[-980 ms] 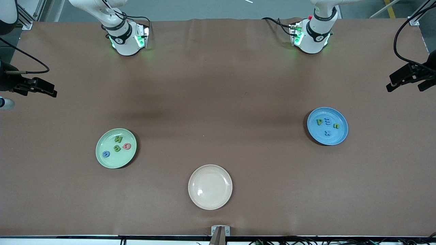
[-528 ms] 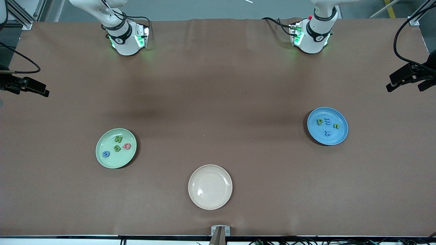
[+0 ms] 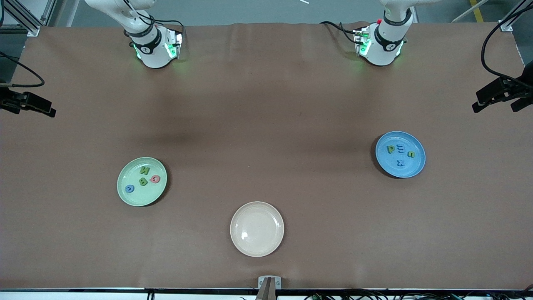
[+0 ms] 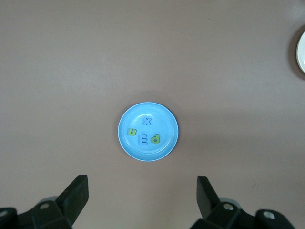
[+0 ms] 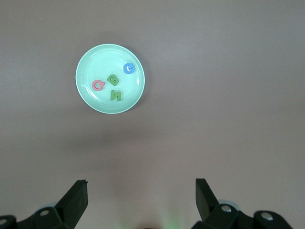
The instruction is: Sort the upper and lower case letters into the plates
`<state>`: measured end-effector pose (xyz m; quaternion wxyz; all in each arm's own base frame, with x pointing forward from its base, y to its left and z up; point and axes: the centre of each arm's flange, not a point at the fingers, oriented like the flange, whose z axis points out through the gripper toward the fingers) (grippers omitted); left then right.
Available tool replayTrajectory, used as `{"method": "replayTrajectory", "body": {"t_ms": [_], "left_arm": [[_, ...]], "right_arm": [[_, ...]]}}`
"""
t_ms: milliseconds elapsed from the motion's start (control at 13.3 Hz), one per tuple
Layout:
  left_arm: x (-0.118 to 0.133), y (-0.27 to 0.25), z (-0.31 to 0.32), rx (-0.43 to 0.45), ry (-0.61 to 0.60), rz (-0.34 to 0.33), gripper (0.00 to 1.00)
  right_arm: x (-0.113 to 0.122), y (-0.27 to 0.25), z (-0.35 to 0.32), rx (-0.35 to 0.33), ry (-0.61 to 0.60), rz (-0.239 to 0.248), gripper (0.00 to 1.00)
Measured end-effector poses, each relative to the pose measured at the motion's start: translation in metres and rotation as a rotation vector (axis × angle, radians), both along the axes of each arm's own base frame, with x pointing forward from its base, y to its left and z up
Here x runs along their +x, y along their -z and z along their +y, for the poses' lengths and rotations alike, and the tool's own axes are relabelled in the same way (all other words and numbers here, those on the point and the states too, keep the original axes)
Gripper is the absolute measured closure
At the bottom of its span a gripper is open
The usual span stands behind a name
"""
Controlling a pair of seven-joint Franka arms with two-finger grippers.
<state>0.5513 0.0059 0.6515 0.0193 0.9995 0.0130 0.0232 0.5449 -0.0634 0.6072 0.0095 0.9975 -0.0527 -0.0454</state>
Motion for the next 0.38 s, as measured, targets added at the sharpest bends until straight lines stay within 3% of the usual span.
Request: {"method": "replayTrajectory", "body": {"t_ms": [377], "left_arm": [[0.0000, 0.0000, 0.0000, 0.000, 0.000, 0.000, 0.00]], "right_arm": [[-0.0093, -0.0071, 0.0008, 0.003, -0.001, -0.005, 0.00]]}}
